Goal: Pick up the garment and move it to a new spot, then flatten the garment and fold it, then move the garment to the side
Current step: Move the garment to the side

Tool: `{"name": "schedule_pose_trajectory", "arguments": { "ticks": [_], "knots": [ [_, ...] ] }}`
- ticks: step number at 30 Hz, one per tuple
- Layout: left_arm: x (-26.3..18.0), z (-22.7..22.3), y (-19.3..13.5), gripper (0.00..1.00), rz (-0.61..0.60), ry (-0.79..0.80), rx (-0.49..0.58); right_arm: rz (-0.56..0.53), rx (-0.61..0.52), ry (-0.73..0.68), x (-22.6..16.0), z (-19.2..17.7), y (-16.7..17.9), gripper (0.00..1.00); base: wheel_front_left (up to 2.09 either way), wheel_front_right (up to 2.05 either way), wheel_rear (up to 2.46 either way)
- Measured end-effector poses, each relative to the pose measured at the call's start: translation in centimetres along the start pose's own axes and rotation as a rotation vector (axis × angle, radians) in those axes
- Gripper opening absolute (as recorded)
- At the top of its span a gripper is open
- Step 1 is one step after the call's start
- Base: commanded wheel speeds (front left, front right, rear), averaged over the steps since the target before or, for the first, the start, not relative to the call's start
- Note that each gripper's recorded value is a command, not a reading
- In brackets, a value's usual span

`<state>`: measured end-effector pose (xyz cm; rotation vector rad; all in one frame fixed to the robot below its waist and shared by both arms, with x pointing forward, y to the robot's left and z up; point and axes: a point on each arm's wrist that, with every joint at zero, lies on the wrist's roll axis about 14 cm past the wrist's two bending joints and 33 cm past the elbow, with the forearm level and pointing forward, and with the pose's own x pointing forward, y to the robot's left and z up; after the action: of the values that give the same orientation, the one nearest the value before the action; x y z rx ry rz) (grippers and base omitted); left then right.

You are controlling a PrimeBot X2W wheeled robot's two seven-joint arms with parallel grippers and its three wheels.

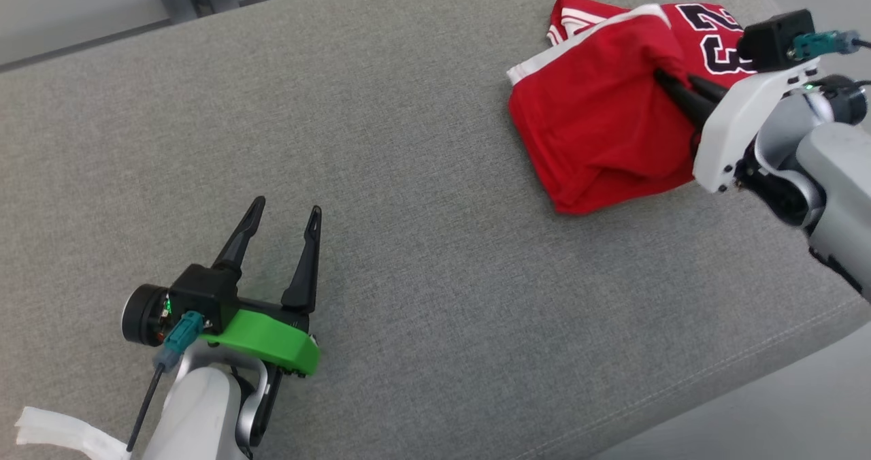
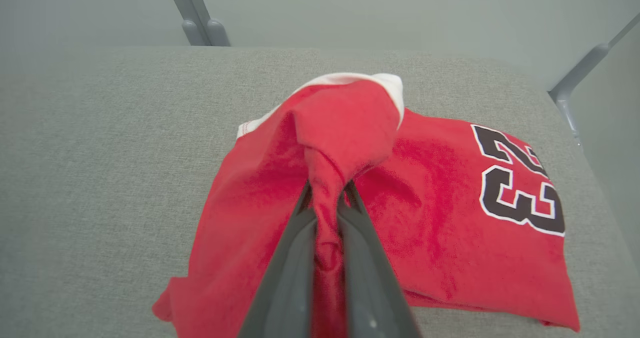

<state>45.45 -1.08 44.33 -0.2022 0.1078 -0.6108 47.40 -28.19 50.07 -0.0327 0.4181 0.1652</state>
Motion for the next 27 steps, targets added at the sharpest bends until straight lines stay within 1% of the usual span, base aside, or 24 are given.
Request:
{"name": "schedule_pose_trajectory", "arguments": {
  "ticks": [2, 4, 9, 15, 21, 22, 23, 24, 25, 27],
  "knots": [
    [0.2, -0.3, 0.4, 1.00, 0.003, 0.009, 0.001, -0.016, -0.057, -0.007, 0.5, 0.8, -1.0, 0.00, 0.00, 0.00, 0.00],
    [0.3, -0.7, 0.7, 1.00, 0.005, 0.017, -0.002, -0.035, -0.089, 0.000, 1.0, 1.0, -2.0, 0.00, 0.00, 0.00, 0.00],
    [0.4, -1.5, 1.6, 1.00, 0.017, 0.035, -0.008, -0.082, -0.129, 0.069, 2.0, -0.4, -4.3, 0.00, 0.00, 0.00, 0.00],
    [0.1, -2.4, 2.9, 1.00, 0.047, 0.057, -0.010, -0.152, -0.176, 0.080, 2.7, -0.3, -7.5, 0.00, 0.00, 0.00, 0.00],
    [0.3, -3.1, 3.7, 1.00, 0.054, 0.071, -0.014, -0.210, -0.214, 0.124, 3.6, -1.6, -9.7, 0.00, 0.00, 0.00, 0.00],
    [0.4, -3.2, 3.9, 1.00, 0.057, 0.072, -0.015, -0.222, -0.215, 0.136, 3.7, -2.0, -10.0, 0.13, 0.00, 0.00, 0.00],
    [0.3, -3.4, 4.0, 1.00, 0.061, 0.076, -0.015, -0.232, -0.211, 0.147, 3.9, -2.4, -10.3, 0.40, 0.00, 0.00, 0.00],
    [0.2, -3.5, 4.2, 1.00, 0.064, 0.078, -0.016, -0.237, -0.208, 0.155, 4.0, -2.7, -10.4, 0.79, 0.00, 0.00, 0.00],
    [0.1, -3.6, 4.4, 1.00, 0.070, 0.081, -0.015, -0.243, -0.200, 0.163, 4.2, -3.1, -10.5, 1.00, 0.00, 0.00, 0.00],
    [-0.1, -3.6, 4.6, 1.00, 0.080, 0.084, -0.012, -0.256, -0.182, 0.173, 4.2, -3.6, -10.6, 1.00, 0.00, 0.00, 0.00]
  ]
}}
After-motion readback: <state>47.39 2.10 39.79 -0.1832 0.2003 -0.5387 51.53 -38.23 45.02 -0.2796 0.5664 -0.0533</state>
